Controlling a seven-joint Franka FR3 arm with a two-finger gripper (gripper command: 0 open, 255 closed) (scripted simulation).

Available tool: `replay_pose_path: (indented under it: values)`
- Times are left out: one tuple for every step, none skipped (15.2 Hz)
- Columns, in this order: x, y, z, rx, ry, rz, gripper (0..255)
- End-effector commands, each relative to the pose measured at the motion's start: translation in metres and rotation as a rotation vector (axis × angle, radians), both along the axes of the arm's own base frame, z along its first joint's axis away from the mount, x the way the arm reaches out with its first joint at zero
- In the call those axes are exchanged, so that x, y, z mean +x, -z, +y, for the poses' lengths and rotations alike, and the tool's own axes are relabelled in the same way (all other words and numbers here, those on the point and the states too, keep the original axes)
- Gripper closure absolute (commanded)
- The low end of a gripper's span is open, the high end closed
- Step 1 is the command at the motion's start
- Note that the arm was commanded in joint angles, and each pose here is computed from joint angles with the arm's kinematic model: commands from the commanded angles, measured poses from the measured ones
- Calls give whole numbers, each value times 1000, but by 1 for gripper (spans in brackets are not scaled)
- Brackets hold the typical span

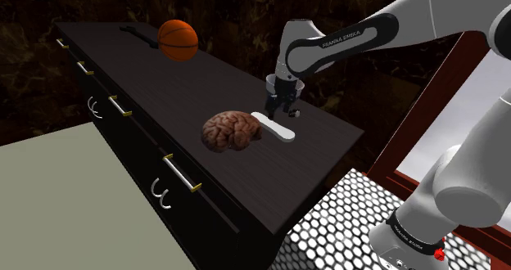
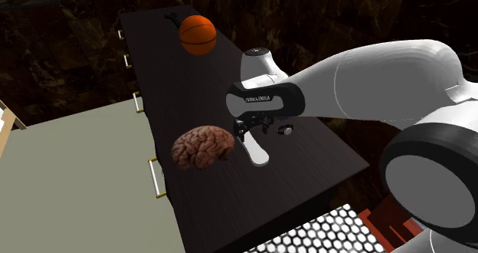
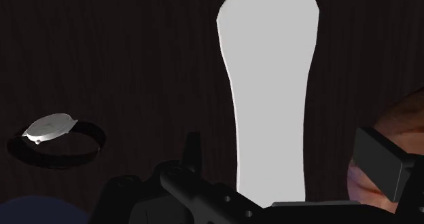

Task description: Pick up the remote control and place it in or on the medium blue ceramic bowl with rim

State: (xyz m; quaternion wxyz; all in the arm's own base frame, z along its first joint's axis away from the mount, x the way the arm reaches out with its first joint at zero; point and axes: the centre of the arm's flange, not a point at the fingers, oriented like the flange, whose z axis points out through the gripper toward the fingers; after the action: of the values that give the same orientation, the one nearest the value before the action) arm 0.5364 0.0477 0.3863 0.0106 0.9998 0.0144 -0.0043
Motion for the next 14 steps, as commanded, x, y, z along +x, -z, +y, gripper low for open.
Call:
replay_pose_path:
  values:
    - [15, 16, 7, 1, -12, 2, 0]
    - [15, 21, 7, 1, -12, 2, 0]
    - [15, 26, 6, 1, -12, 2, 0]
    - [15, 32, 6, 1, -12, 2, 0]
    - [15, 37, 6, 1, -12, 2, 0]
    - [15, 42, 6, 1, -12, 2, 0]
    - [15, 48, 6, 1, -12, 2, 0]
    - [15, 53, 6, 1, -12, 2, 0]
    - [15, 56, 6, 1, -12, 2, 0]
    - [15, 56, 6, 1, -12, 2, 0]
    - [15, 56, 6, 1, -12, 2, 0]
    - [15, 56, 6, 1, -12, 2, 0]
    - [15, 56, 6, 1, -12, 2, 0]
    - [15, 56, 6, 1, -12, 2, 0]
